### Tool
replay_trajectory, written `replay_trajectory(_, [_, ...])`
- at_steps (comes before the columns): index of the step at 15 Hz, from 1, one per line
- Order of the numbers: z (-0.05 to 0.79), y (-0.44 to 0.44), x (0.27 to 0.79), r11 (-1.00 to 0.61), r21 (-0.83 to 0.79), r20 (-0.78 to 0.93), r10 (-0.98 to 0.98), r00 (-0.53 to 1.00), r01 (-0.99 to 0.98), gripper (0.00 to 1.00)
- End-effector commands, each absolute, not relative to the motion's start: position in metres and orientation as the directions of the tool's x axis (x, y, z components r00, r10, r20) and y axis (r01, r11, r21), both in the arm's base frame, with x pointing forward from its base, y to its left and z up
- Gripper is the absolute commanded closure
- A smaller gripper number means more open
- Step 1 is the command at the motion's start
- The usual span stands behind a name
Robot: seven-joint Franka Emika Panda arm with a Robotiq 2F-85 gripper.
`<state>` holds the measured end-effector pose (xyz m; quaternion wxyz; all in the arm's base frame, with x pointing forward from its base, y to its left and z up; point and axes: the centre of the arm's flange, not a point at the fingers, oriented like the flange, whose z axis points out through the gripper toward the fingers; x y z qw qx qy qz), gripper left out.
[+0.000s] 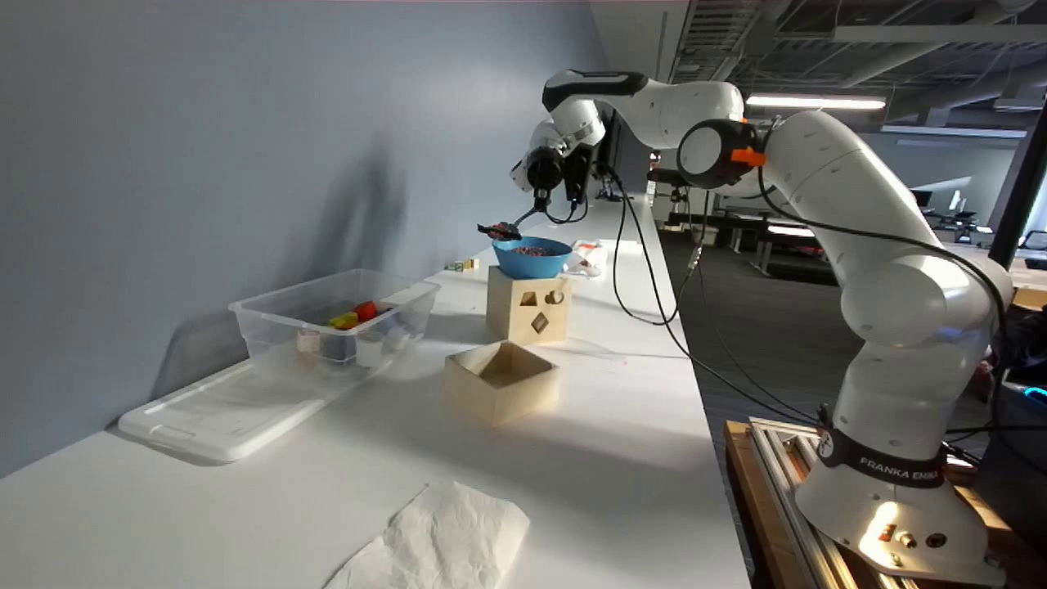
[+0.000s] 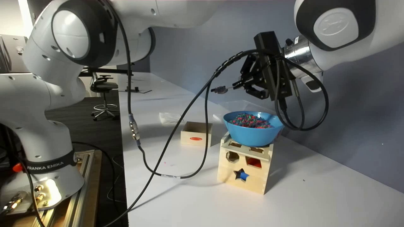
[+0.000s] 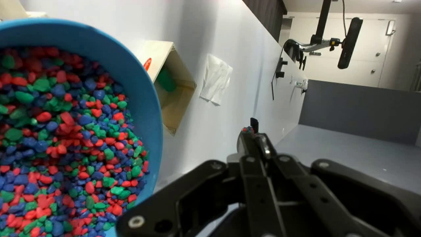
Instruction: Put half a spoon of the blue bowl's contents into the small crate
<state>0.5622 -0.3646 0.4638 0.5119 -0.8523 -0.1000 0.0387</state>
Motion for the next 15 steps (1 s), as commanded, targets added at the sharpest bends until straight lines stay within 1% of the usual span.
replay_trajectory(1, [0.465,-0.345,0.553,-0.457,-0.878,0.021,0.263,0.964,0.144,0.99])
replay_trajectory(7, [0.463,-0.327,0.562,-0.464,-0.871,0.001,0.325,0.946,0.16,0.99])
replay_trajectory(15, [0.465,-0.311,0.568,-0.475,-0.862,-0.01,0.36,0.933,0.175,0.99])
